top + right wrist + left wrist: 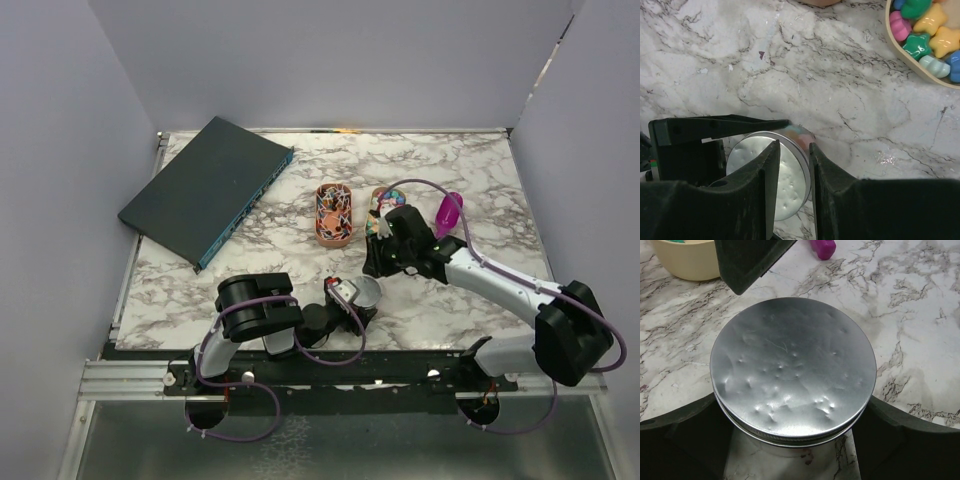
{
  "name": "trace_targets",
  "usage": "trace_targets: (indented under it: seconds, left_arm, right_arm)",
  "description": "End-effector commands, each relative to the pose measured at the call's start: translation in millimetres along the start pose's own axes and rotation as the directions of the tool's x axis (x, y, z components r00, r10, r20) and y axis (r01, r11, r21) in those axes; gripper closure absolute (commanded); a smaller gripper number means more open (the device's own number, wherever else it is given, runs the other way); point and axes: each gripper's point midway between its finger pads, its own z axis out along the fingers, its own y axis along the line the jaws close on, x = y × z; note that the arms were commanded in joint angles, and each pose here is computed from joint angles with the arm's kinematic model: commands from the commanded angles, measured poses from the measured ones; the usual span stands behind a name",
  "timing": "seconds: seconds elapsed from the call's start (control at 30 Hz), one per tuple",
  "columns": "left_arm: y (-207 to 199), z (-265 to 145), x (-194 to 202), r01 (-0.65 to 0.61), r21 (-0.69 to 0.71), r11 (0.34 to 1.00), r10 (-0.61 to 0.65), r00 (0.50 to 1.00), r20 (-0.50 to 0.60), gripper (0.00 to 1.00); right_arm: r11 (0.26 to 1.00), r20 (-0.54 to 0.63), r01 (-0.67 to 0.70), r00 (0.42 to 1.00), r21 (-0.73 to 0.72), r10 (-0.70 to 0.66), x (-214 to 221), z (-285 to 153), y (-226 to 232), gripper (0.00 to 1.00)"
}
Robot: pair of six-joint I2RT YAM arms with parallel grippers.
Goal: Pack the candies
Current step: Screw the bottle lid onto the packing bottle.
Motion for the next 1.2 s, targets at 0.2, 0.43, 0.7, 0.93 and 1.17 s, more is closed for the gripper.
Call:
trace_targets:
  seconds: [0.2,0.43,0.7,0.93,1.17]
  left_arm:
    - [7,-13,46,0.011,0.0,1.0,-0.011,0.989,-0.145,0.4]
    - [7,-13,46,0.014,0.0,1.0,-0.013,0.989,-0.146,0.4]
    - [8,-13,46,0.013,-0.01,1.0,-0.014,0.989,-0.145,0.4]
    - [10,-13,45,0.017,-0.023,1.0,-0.02,0.99,-0.142,0.4]
    - [13,-14,44,0.02,-0.039,0.999,-0.025,0.99,-0.138,0.4]
  right_arm:
    - [0.99,-0.08,-0.034,0.997,-0.133,0.023,26,13,16,0.67]
    - [0.989,-0.119,-0.078,0.991,-0.127,0.063,49,14,12,0.7]
    - [0.983,-0.161,-0.155,0.977,-0.094,0.139,78,2,7,0.78]
    - [0.967,-0.186,-0.236,0.959,-0.092,0.216,103,-12,15,0.81]
    - [0.947,-0.184,-0.308,0.94,-0.089,0.288,125,-25,19,0.83]
